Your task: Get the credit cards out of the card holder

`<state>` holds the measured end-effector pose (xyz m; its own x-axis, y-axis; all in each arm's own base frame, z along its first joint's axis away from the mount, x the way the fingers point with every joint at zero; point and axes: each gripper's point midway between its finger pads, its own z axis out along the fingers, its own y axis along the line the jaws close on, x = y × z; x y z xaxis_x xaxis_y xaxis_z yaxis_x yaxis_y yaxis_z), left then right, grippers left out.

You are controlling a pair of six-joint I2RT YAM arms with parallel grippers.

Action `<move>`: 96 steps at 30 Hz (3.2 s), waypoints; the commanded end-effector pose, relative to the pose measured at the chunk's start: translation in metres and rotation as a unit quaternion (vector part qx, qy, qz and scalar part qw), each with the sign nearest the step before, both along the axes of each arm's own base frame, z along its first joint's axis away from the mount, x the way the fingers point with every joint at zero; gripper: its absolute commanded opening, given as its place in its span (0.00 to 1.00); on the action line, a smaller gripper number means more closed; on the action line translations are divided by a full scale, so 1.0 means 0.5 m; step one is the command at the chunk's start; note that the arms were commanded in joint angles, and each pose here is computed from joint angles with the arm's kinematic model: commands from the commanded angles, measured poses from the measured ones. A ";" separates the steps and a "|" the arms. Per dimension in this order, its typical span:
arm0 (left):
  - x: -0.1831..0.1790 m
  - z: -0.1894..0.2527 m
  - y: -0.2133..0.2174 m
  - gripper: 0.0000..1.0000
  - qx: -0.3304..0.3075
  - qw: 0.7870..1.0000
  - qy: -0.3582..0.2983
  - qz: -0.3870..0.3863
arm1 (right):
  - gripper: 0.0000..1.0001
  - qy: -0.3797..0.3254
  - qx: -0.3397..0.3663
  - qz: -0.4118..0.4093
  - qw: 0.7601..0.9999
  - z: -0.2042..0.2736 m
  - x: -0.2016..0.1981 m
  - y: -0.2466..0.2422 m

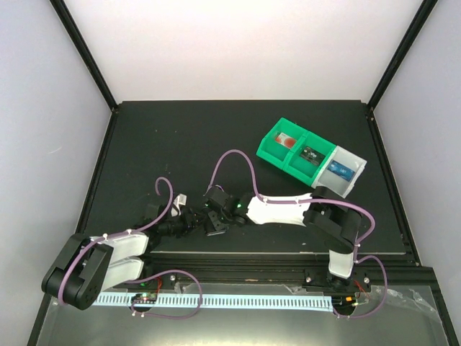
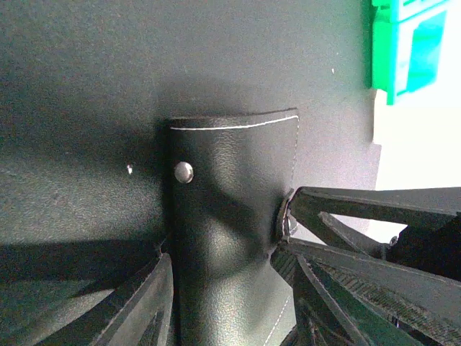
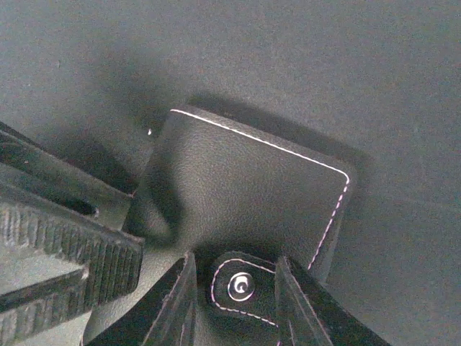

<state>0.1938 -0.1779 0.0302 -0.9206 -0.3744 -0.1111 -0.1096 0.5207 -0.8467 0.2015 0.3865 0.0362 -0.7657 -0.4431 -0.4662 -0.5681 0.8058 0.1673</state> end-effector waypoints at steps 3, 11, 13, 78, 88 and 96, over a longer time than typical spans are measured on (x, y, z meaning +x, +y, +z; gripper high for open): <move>-0.013 -0.017 0.007 0.48 0.006 1.000 0.017 0.012 | 0.27 -0.015 -0.053 -0.010 0.998 -0.033 0.014 -0.029; -0.011 -0.013 0.003 0.50 0.007 1.000 0.007 0.008 | 0.04 -0.022 -0.015 0.003 1.000 -0.022 0.007 -0.021; -0.010 -0.014 0.002 0.50 0.008 1.000 0.004 0.008 | 0.01 -0.022 -0.002 0.004 1.000 -0.017 0.005 -0.016; 0.024 0.132 0.010 0.81 0.100 0.988 -0.113 -0.013 | 0.01 -0.012 0.252 -0.018 0.967 0.184 -0.020 -0.061; -0.005 0.135 -0.025 0.75 0.070 0.989 -0.104 -0.082 | 0.01 -0.033 0.289 -0.015 0.957 0.231 -0.015 -0.054; -0.012 0.101 -0.030 0.73 0.063 0.990 -0.086 -0.090 | 0.01 -0.027 0.292 -0.010 0.956 0.218 -0.020 -0.052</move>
